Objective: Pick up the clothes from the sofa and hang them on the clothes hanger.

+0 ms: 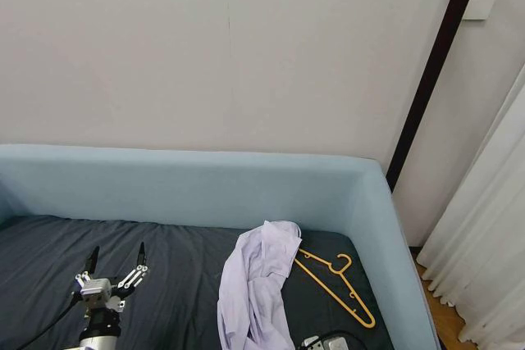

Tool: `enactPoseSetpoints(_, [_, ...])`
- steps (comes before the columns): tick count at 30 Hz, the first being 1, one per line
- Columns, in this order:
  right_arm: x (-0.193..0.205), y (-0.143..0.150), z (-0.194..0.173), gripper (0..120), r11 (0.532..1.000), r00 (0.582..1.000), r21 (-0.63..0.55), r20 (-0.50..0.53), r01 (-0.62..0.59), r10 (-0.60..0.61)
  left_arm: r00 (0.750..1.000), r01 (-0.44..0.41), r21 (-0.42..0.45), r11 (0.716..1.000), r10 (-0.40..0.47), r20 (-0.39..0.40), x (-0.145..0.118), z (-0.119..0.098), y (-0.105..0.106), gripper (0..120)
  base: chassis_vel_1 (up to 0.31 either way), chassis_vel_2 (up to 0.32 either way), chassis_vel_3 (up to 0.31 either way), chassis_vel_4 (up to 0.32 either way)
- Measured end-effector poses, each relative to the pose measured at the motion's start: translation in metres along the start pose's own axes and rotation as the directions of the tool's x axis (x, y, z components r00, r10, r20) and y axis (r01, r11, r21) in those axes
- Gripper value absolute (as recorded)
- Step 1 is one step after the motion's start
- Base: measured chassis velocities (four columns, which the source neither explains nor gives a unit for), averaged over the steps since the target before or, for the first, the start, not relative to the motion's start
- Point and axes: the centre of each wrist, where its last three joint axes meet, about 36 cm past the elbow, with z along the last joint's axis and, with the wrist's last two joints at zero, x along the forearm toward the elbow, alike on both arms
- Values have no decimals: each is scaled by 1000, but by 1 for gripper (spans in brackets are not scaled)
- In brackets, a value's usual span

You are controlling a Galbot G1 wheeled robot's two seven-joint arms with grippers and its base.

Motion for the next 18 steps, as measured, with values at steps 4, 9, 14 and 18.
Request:
enactPoseSetpoints(4, [-12,-16,-28,97,996,995,-84,92,39,-31,1000,1,0,1000,-1,-3,0,2,-2,100,0,0,0,0])
enactPoseSetpoints(9, [-71,-72,-68,100,961,929,-229,363,157,-65,1000,1,-12,1000,-1,-11,2,4,0,100,0,0,0,0])
enactPoseSetpoints(14, [-112,-97,-112,100,898,943,-430,329,98,54,1000,4,-30,1000,-4,-15,2,4,6,100,0,0,0,0])
enactPoseSetpoints(18, [-133,-97,-152,100,832,956,-543,288,108,64,1000,12,-42,999,-12,-23,5,4,9,100,0,0,0,0])
